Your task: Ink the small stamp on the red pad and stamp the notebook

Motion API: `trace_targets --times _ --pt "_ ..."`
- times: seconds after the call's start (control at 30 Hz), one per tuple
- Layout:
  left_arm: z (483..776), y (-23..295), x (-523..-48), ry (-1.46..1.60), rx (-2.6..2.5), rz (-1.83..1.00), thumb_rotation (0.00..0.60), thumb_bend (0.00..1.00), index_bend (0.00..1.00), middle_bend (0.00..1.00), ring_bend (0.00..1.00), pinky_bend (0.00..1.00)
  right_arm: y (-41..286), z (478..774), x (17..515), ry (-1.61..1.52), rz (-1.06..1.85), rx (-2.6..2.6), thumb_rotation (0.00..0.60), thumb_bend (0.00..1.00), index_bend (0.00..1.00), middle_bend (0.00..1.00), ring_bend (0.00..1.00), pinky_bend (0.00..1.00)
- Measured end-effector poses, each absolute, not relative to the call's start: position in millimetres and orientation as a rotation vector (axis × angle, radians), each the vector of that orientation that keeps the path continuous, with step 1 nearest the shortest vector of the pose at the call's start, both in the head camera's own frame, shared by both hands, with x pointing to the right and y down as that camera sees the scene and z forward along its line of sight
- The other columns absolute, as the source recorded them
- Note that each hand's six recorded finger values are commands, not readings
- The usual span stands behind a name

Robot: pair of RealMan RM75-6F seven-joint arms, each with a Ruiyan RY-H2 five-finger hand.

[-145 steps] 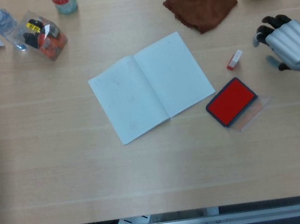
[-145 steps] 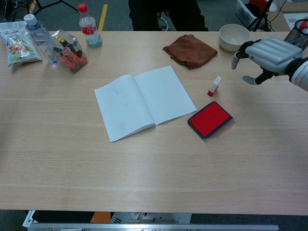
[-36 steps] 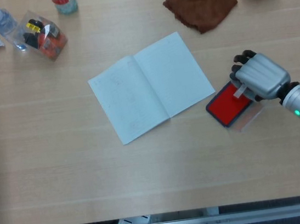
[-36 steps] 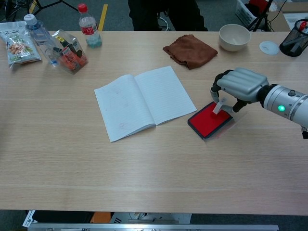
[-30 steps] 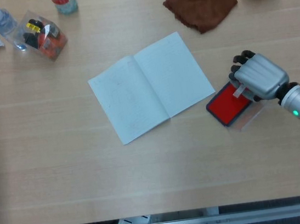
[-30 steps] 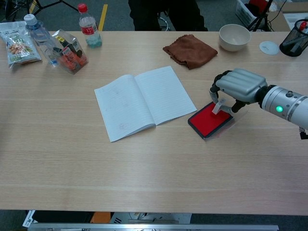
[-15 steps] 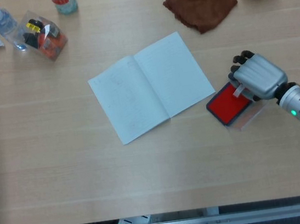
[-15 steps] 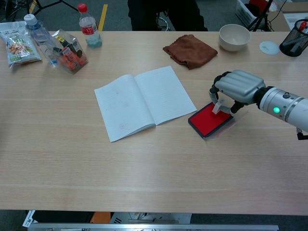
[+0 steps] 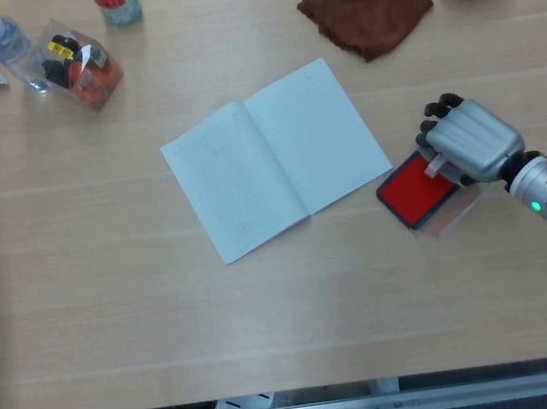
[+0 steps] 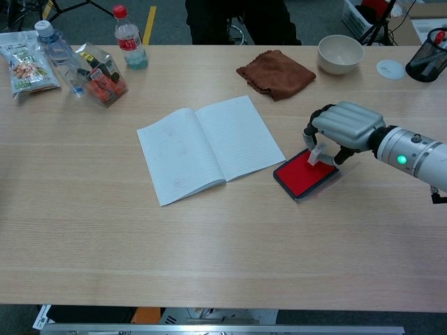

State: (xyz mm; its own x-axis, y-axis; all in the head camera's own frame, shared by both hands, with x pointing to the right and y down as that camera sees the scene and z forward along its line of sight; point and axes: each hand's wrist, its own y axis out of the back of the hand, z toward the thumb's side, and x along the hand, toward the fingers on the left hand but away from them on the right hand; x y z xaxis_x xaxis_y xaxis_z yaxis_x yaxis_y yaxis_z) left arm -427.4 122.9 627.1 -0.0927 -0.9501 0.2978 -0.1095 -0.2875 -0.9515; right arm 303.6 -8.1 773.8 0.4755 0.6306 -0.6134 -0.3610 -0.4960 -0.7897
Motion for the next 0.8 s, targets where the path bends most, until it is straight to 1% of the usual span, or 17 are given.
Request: trace_targets --times 0.2,0.4,0.63,0.8 --pt "626.0 122.4 -426.0 1.205 -1.451 -1.459 0.600 0.30 0.13 0.06 0.06 0.04 -16.6 757.4 295.1 -0.311 1.190 -1.758 0.600 0.37 0.72 0.47 0.22 0.21" --pt "624.5 123.8 -425.3 1.208 -1.452 -1.454 0.600 0.30 0.13 0.06 0.06 0.04 -32.9 744.7 275.6 -0.384 1.151 -1.788 0.600 0.37 0.72 0.47 0.22 0.21" --pt "621.9 125.9 -425.0 1.212 -1.451 -1.446 0.600 0.30 0.13 0.06 0.06 0.04 -31.0 757.1 243.4 -0.371 1.122 -1.800 0.600 0.37 0.72 0.47 0.22 0.21" --pt "622.0 127.5 -426.5 1.212 -1.451 -1.450 0.600 0.30 0.13 0.06 0.06 0.04 -28.6 768.4 229.3 -0.338 1.118 -1.780 0.600 0.37 0.72 0.47 0.22 0.21"
